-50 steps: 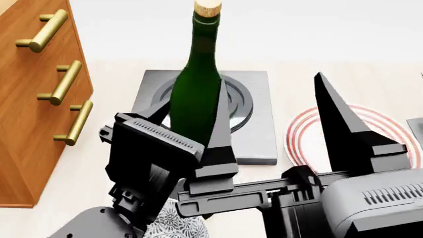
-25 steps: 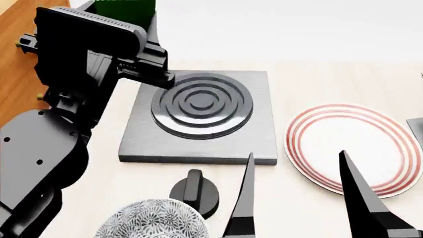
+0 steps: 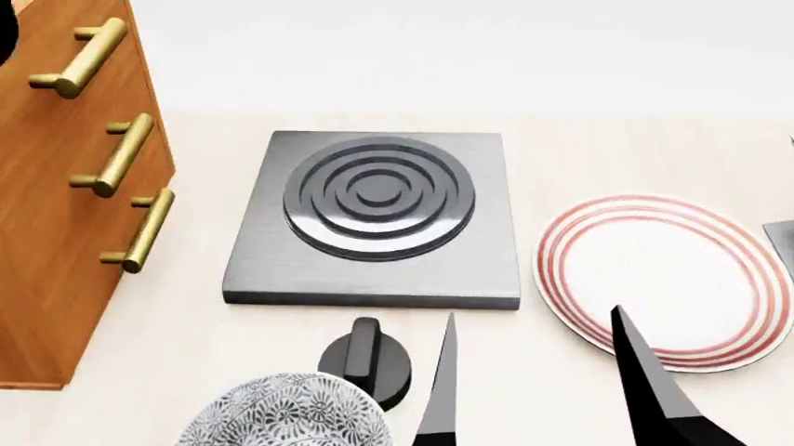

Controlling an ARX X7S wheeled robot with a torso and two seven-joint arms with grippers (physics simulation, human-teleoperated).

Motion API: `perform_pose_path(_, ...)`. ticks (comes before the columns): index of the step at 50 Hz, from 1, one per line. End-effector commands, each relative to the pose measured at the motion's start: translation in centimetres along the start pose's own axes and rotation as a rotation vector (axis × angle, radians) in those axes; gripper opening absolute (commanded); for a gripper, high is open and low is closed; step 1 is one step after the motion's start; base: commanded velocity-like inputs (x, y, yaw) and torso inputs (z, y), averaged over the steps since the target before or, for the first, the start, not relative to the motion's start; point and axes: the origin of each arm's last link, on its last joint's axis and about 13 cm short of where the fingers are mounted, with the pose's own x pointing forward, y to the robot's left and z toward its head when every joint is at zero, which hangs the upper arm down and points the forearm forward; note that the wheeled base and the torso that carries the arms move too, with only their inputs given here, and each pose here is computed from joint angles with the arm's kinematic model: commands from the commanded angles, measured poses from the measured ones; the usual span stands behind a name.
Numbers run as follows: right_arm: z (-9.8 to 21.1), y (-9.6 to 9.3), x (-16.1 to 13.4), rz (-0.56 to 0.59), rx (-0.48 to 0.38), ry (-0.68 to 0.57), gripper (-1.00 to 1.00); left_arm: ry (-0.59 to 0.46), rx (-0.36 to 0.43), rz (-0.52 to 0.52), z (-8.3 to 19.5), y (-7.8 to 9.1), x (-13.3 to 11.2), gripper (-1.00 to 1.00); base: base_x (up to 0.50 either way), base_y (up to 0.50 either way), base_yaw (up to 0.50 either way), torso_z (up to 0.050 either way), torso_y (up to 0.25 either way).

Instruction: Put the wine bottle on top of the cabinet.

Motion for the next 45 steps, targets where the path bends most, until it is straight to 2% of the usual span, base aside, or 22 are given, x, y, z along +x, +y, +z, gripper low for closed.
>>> perform_pose_path(1,-0.2,0.0,-0.1,0.011,0.006,0.005,1.0,-0.006,0.028,0.126,3.8,4.6,2.9,-1.0,0.0,0.0,0.0,0.0,0.0)
perform_pose_path(5,0.2,0.0,-0.2,0.014,0.005,0.0,1.0,0.029,0.006,0.184,4.1,6.0,3.4,-1.0,0.0,0.0,0.0,0.0,0.002)
perform_pose_path(6,0.2,0.0,-0.2,0.014,0.005,-0.001,1.0,0.065,-0.029,0.271,3.9,6.9,3.6,-1.0,0.0,0.0,0.0,0.0,0.0)
perform_pose_path(7,0.2,0.0,-0.2,0.015,0.005,0.0,1.0,0.074,-0.047,0.27,3.7,7.0,3.6,-1.0,0.0,0.0,0.0,0.0,0.0)
perform_pose_path(8,0.2,0.0,-0.2,0.015,0.005,-0.001,1.0,0.092,-0.019,0.292,3.3,7.4,3.7,-1.0,0.0,0.0,0.0,0.0,0.0)
perform_pose_path(12,0.3,-0.2,-0.2,0.012,0.005,-0.004,1.0,0.13,-0.011,0.31,2.4,8.0,3.6,-1.0,0.0,0.0,0.0,0.0,0.0)
perform_pose_path(13,0.3,-0.2,-0.2,0.01,0.003,-0.004,1.0,0.133,-0.066,0.336,2.1,8.3,3.5,-1.0,0.0,0.0,0.0,0.0,0.0)
perform_pose_path(15,0.4,-0.2,-0.2,0.008,0.005,-0.007,1.0,0.145,-0.056,0.327,1.7,8.3,3.3,-1.0,0.0,0.0,0.0,0.0,0.0)
perform_pose_path(17,0.4,-0.3,-0.2,0.003,0.005,-0.007,1.0,0.174,-0.111,0.337,1.2,8.5,3.1,-1.0,0.0,0.0,0.0,0.0,0.0)
perform_pose_path(19,0.4,-0.3,-0.2,0.003,0.006,-0.007,1.0,0.182,-0.112,0.337,1.0,8.5,3.1,-1.0,0.0,0.0,0.0,0.0,0.005)
perform_pose_path(21,0.6,-0.3,-0.2,0.001,0.006,-0.011,1.0,0.219,-0.165,0.351,0.9,8.7,3.0,-1.0,0.0,0.0,0.0,0.0,0.0)
perform_pose_path(25,0.7,-0.5,-0.2,-0.007,0.007,-0.015,1.0,0.244,-0.177,0.366,1.0,9.0,2.9,-1.0,0.0,0.0,0.0,0.0,0.0)
perform_pose_path(34,1.0,-0.7,-0.2,-0.02,0.013,-0.025,1.0,0.335,-0.226,0.406,-0.7,9.4,1.7,-1.0,0.0,0.0,0.0,0.0,0.001)
perform_pose_path(45,0.8,-0.6,-0.2,-0.016,0.014,-0.021,1.0,0.418,-0.221,0.423,-2.5,9.1,0.7,-1.0,0.0,0.0,0.0,0.001,0.001)
